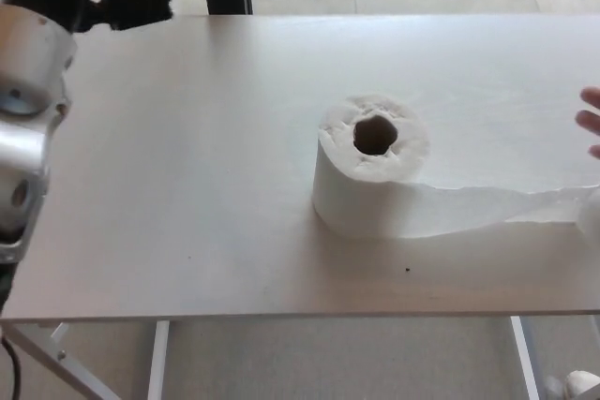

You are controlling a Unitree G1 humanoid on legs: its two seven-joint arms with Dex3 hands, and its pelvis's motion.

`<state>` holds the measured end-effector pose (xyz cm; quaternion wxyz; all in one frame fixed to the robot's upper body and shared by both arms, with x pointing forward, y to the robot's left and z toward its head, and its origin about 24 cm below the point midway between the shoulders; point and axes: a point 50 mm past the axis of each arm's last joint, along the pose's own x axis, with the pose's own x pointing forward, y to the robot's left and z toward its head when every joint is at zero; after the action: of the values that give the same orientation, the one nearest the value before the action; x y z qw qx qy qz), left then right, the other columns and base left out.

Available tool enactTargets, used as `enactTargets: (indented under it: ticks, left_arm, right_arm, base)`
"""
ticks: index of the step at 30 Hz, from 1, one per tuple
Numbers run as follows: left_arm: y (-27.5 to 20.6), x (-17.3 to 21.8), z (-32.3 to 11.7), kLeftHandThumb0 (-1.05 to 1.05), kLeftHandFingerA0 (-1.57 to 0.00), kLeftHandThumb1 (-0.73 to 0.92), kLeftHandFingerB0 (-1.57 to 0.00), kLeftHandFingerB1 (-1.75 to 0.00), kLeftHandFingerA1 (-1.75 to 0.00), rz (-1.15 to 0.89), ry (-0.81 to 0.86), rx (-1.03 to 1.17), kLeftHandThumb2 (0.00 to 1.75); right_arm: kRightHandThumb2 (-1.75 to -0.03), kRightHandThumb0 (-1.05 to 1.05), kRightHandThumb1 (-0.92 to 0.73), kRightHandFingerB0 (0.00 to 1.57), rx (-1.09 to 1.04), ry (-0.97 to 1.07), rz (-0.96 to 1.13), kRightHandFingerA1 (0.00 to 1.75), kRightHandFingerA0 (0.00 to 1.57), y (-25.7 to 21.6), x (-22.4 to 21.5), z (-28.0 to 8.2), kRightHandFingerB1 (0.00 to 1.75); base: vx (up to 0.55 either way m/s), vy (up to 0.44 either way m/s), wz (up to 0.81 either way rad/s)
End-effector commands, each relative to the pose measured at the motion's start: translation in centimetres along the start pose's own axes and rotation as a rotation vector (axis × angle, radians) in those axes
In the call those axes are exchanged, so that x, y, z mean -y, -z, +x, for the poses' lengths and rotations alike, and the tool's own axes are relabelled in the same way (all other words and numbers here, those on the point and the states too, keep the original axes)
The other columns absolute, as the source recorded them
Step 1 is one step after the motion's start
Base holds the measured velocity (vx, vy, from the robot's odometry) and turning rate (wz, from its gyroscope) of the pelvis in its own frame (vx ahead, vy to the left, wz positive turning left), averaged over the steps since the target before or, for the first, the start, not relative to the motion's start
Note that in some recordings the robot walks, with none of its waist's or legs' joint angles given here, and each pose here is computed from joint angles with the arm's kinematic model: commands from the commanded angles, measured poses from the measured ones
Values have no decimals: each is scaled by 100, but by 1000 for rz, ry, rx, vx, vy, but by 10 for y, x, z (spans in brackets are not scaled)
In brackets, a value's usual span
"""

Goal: A toilet paper roll is kept in the middle of the desk infront of the robot. The robot places its left hand on the top of the toilet paper roll to hold it still and uses its right hand to tear off a piece of toilet paper from it and hands the paper to a person

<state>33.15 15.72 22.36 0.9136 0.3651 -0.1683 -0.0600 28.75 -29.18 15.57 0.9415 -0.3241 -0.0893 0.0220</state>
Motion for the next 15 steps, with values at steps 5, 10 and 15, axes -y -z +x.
enactTargets:
  ticks: [5,10,15]
  left_arm:
    - [-53,44,18,-53,-67,74,-55,-49,-59,735,61,249,62]
    - [-50,55,23,-55,-74,67,-61,-50,-62,822,72,279,60]
    - [-58,66,26,-55,-84,68,-64,-51,-66,858,70,304,61]
  right_arm:
    - [-58,-40,-61,46,9,-240,-185,57,37,-23,-45,2,37]
    - [-58,-39,-63,46,6,-251,-214,59,41,-21,-47,1,38]
    - [-59,-38,-63,46,29,-269,-225,58,41,-25,-51,2,39]
  base:
    - [0,0,0]
    - [0,0,0]
    - [0,0,0]
